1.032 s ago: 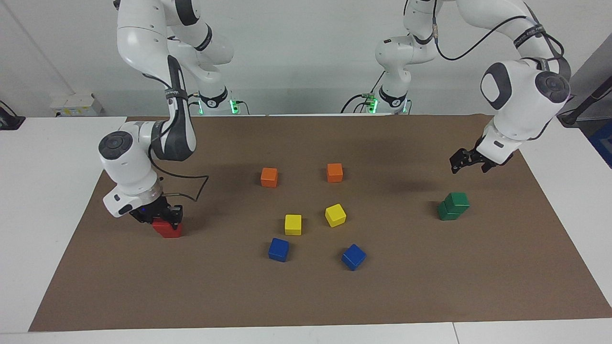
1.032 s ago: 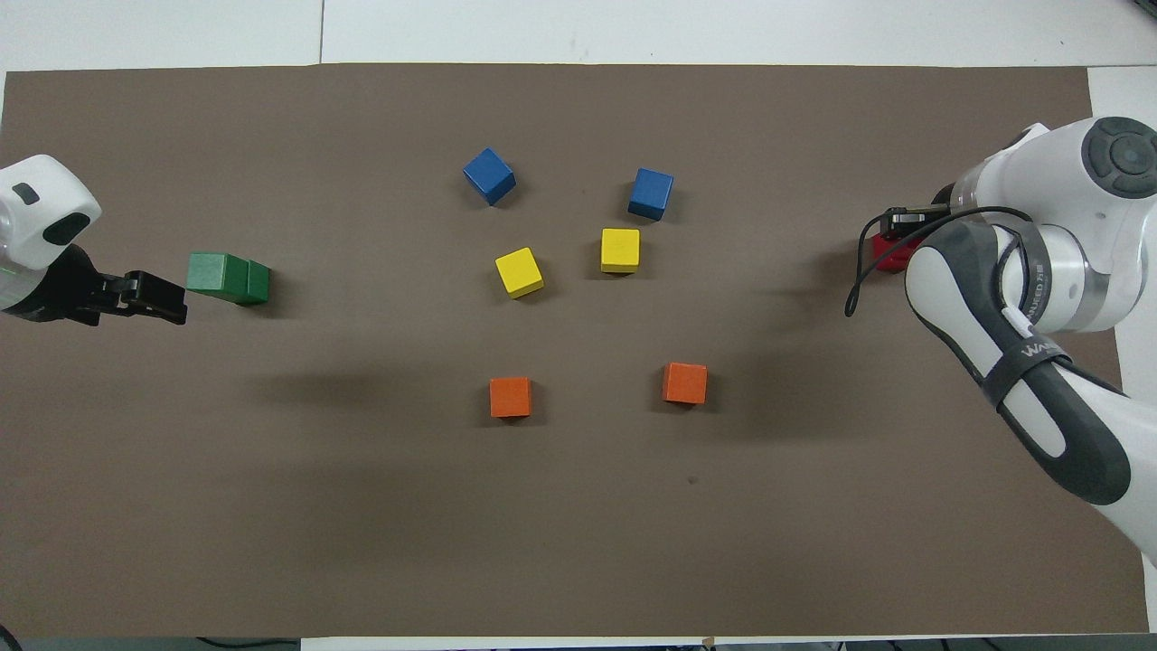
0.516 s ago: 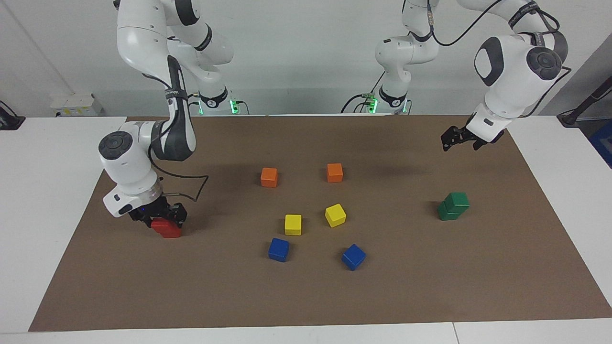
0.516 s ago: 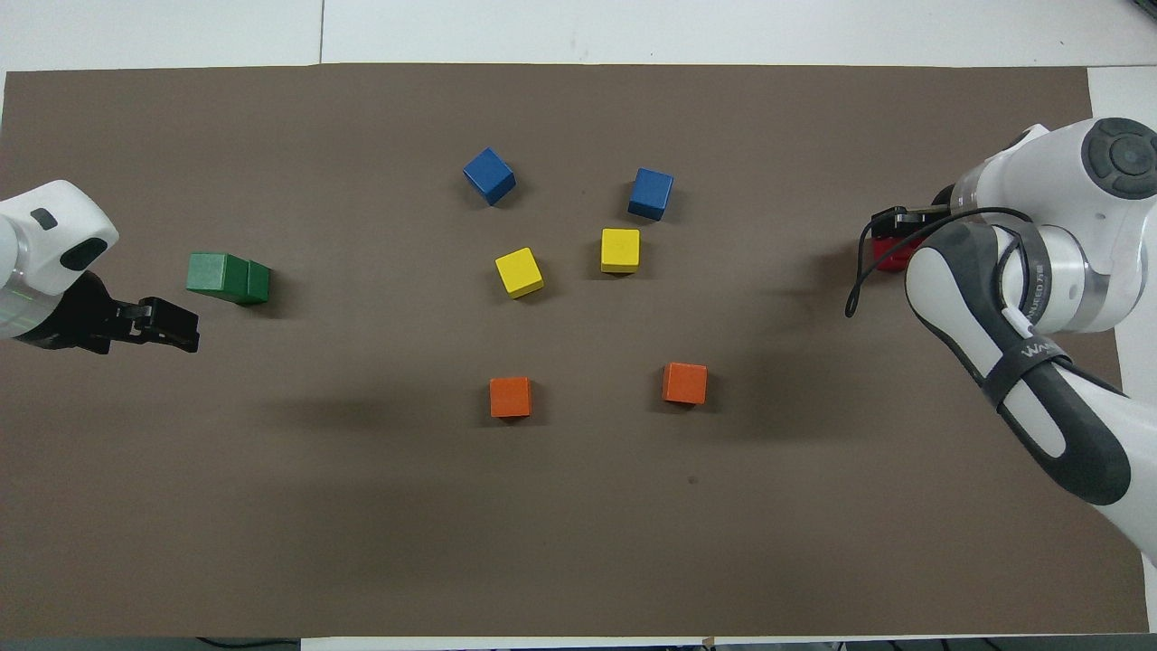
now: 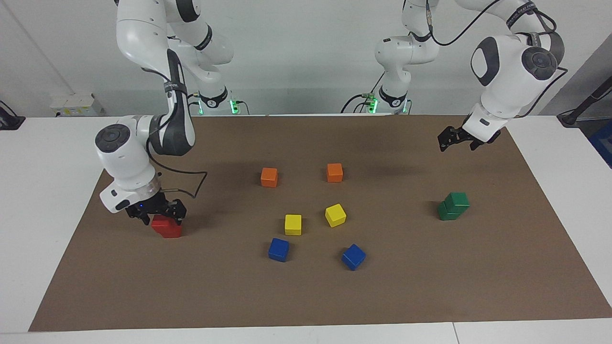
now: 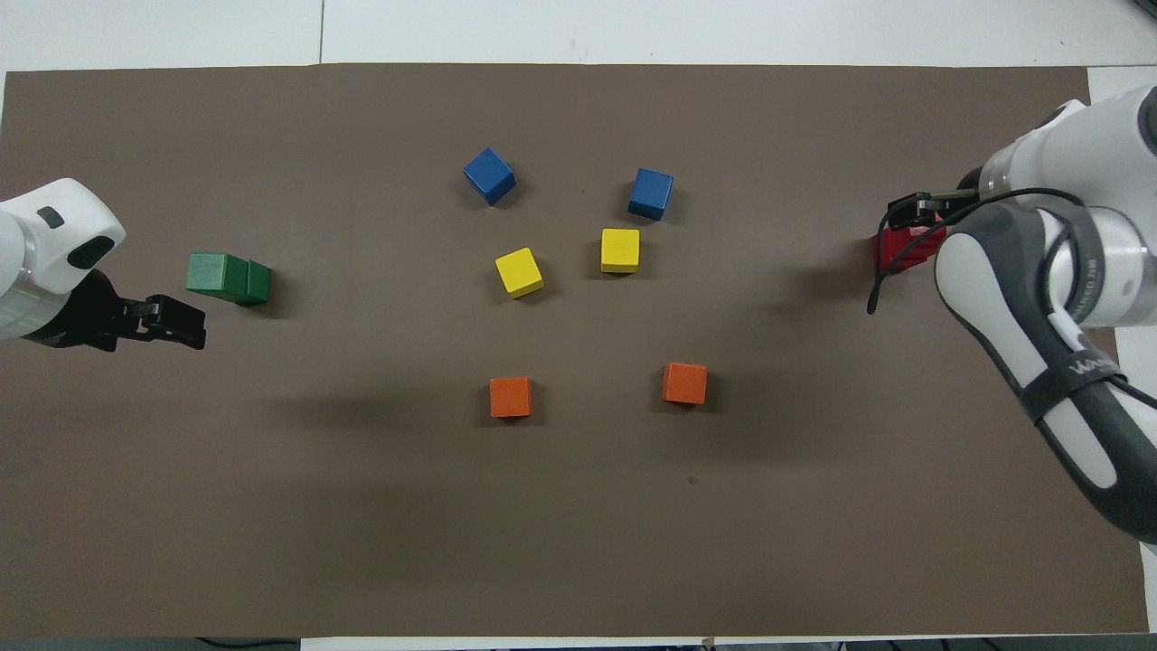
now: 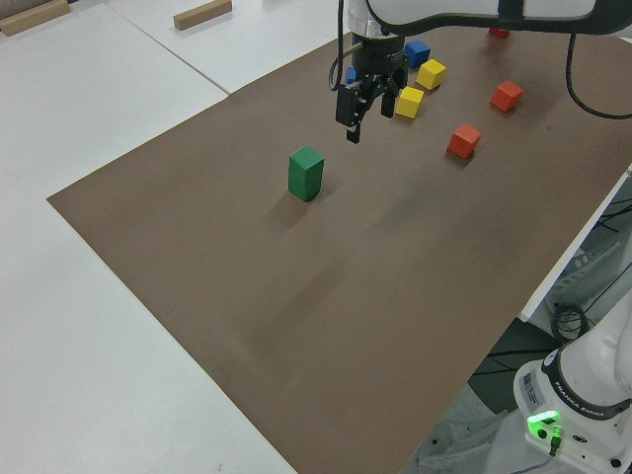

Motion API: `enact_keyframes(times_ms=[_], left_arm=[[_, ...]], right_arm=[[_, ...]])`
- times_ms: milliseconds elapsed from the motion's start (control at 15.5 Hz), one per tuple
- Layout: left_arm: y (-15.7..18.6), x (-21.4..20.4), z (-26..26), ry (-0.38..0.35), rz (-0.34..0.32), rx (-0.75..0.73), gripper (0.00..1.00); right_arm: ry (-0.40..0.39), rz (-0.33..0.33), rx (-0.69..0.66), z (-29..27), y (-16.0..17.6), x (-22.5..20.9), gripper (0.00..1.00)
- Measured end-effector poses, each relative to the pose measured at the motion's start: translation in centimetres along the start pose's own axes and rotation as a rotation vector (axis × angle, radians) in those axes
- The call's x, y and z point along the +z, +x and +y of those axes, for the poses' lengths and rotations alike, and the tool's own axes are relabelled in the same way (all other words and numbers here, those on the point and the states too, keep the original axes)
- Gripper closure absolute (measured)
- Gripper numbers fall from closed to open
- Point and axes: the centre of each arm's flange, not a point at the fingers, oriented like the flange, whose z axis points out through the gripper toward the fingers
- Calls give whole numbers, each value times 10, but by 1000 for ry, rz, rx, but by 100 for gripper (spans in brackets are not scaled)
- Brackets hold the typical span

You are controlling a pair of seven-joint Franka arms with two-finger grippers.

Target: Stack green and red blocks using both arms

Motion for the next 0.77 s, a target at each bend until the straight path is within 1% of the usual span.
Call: enact_keyframes(times_ms=[129, 194, 323, 516, 645, 774], left_arm=[[1, -1, 2, 0, 7, 3, 0], [1, -1, 3, 0, 8, 5, 0], [1, -1, 6, 1, 8, 10, 0], [1, -2, 8, 1, 9, 13, 0], [1, -6, 12, 2, 17, 22, 0], [2, -18, 23, 6, 37, 40, 0]], right_arm=[[-3, -29, 4, 2, -9, -66, 0], [-4, -33, 5, 2, -17, -96, 0], [-5, -35, 5, 1, -37, -141, 0], [-6, -38, -1, -2, -62, -180, 0], [-7, -32, -5, -5, -71, -194, 0], [-8, -52, -5, -5, -79, -200, 0]])
